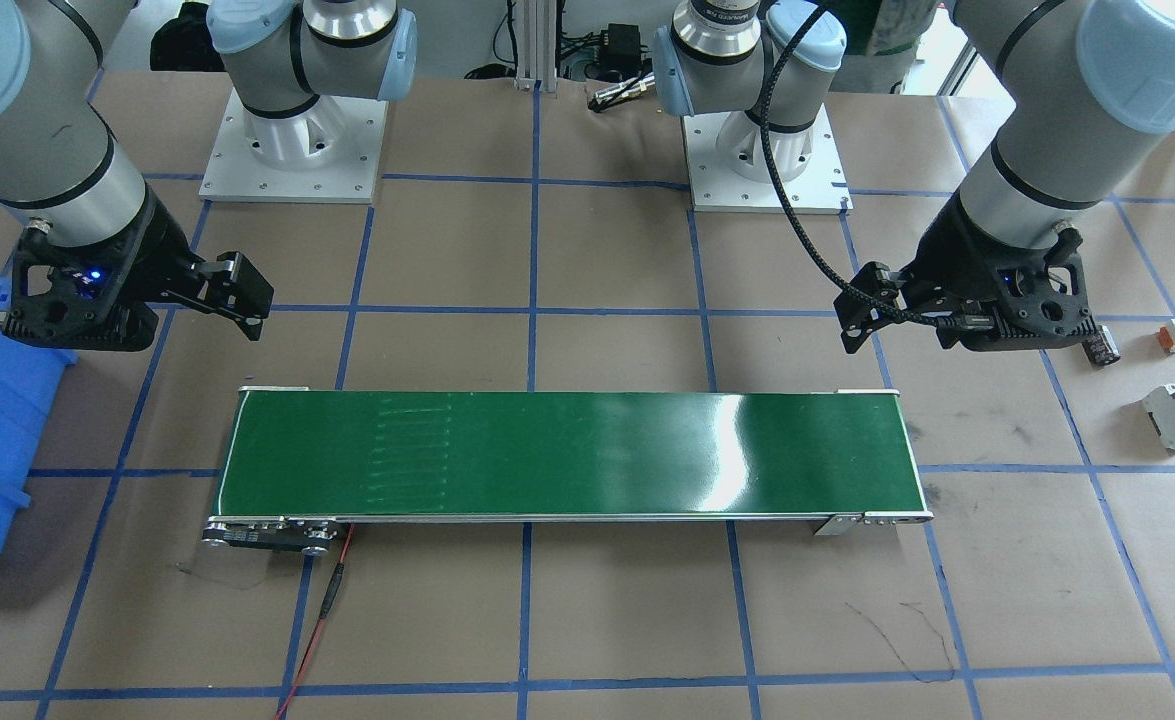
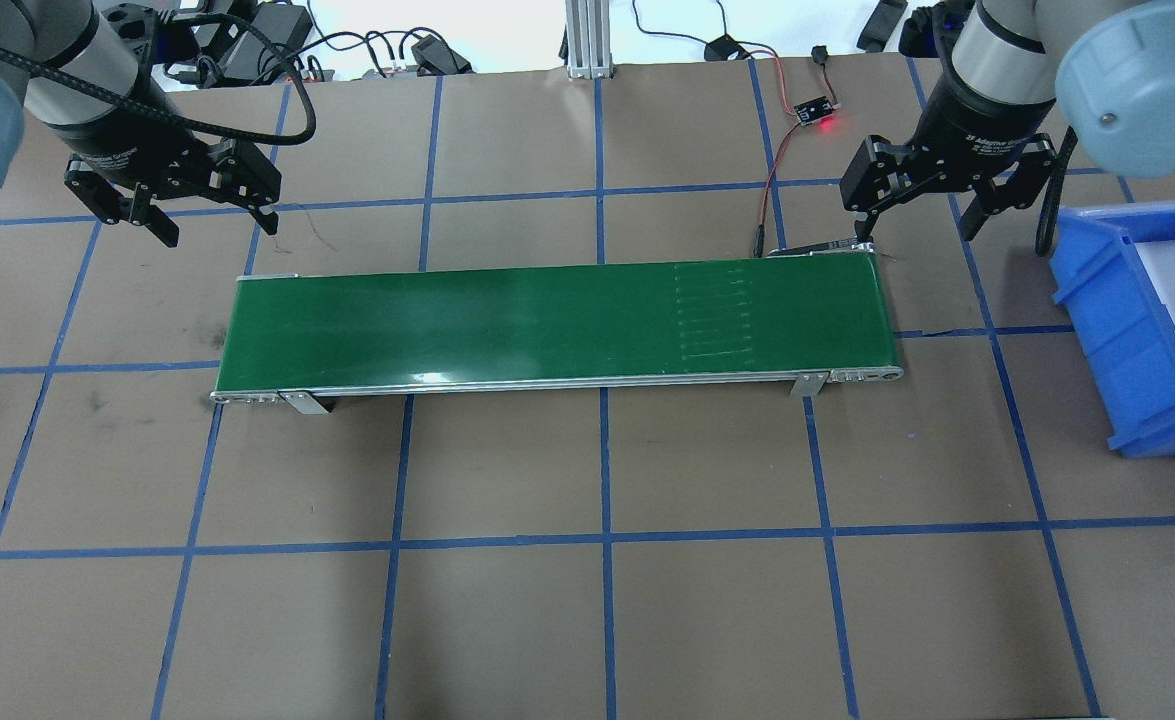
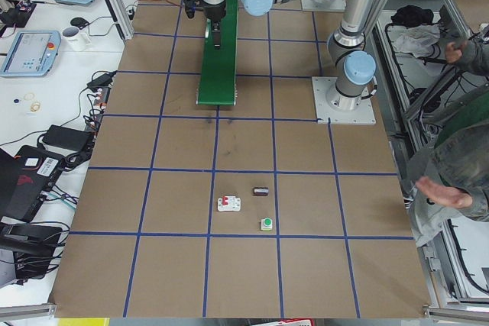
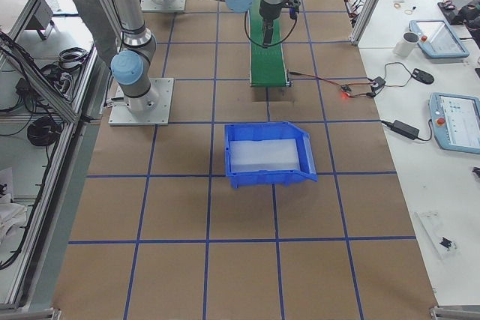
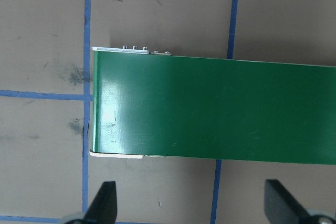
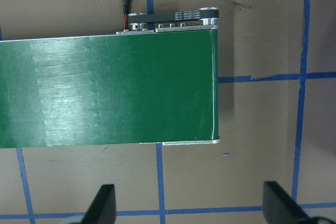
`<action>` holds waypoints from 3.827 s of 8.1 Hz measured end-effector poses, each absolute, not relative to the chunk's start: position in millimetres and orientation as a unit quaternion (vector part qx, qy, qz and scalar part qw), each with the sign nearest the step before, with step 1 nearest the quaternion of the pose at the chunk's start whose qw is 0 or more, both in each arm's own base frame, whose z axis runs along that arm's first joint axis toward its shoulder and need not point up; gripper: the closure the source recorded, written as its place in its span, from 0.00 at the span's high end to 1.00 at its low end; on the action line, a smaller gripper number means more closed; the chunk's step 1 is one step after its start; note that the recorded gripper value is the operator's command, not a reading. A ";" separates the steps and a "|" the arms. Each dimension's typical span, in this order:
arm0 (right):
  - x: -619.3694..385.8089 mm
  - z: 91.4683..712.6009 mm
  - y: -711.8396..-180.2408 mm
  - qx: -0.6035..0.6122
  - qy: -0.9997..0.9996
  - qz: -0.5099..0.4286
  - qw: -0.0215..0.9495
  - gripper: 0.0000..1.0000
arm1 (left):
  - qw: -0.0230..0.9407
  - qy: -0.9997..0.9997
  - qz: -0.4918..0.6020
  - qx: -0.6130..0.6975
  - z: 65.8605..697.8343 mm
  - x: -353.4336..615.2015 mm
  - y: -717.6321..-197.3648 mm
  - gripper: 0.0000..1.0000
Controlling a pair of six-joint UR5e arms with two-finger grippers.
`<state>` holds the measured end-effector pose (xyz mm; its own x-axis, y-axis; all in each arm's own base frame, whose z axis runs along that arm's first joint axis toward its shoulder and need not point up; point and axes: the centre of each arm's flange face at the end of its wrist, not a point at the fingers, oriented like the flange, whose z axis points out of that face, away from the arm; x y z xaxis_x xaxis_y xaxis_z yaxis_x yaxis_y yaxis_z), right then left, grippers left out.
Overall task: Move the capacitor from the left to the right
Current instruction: 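Move the left gripper away from the conveyor toward the robot's side, then lower the left gripper over the brown capacitor near the robot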
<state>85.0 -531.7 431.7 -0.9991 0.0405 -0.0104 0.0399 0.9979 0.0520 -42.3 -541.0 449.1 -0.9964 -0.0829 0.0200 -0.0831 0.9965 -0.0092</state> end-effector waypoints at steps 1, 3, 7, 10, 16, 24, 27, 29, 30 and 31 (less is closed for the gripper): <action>85.0 431.6 -531.6 0.020 0.999 0.026 0.006 1.00 | 0.010 -0.999 0.005 0.042 449.1 -42.1 -541.0 1.00; 85.0 431.7 -531.5 0.020 0.999 0.026 0.005 1.00 | 0.010 -0.999 0.005 0.042 449.1 -42.0 -541.0 1.00; 84.9 431.7 -531.5 0.020 0.999 0.026 0.005 1.00 | 0.010 -0.999 0.005 0.042 449.4 -39.8 -541.2 1.00; 84.9 431.7 -531.5 0.020 0.999 0.026 0.005 1.00 | 0.009 -0.998 0.003 0.057 446.9 -26.3 -541.3 1.00; 84.9 431.7 -531.5 0.020 0.999 0.026 0.005 1.00 | 0.024 -0.981 -0.001 0.195 442.2 120.3 -527.9 1.00; 83.3 430.9 -531.8 0.019 0.999 0.027 -0.001 1.00 | -0.057 -0.987 -0.059 0.135 369.0 245.0 -480.5 1.00; 83.0 431.1 -532.0 0.020 0.999 0.027 -0.002 1.00 | -0.049 -0.995 -0.074 0.050 340.5 295.6 -450.0 1.00; 83.1 431.7 -531.9 0.020 0.999 0.026 -0.002 1.00 | -0.048 -0.996 -0.075 0.029 323.5 318.6 -446.4 1.00; 83.2 431.8 -531.8 0.020 0.999 0.025 -0.002 1.00 | -0.048 -0.996 -0.074 0.024 315.6 328.9 -444.8 1.00; 83.2 431.6 -531.9 0.020 0.999 0.026 -0.002 1.00 | -0.051 -0.996 -0.071 0.020 305.2 340.6 -444.8 1.00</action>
<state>83.2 -531.9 431.6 -0.9992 0.0393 0.0049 0.0395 0.9979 0.0510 340.6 -444.8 305.2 -0.9941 -0.0318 -0.1035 -0.0462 0.9891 0.1397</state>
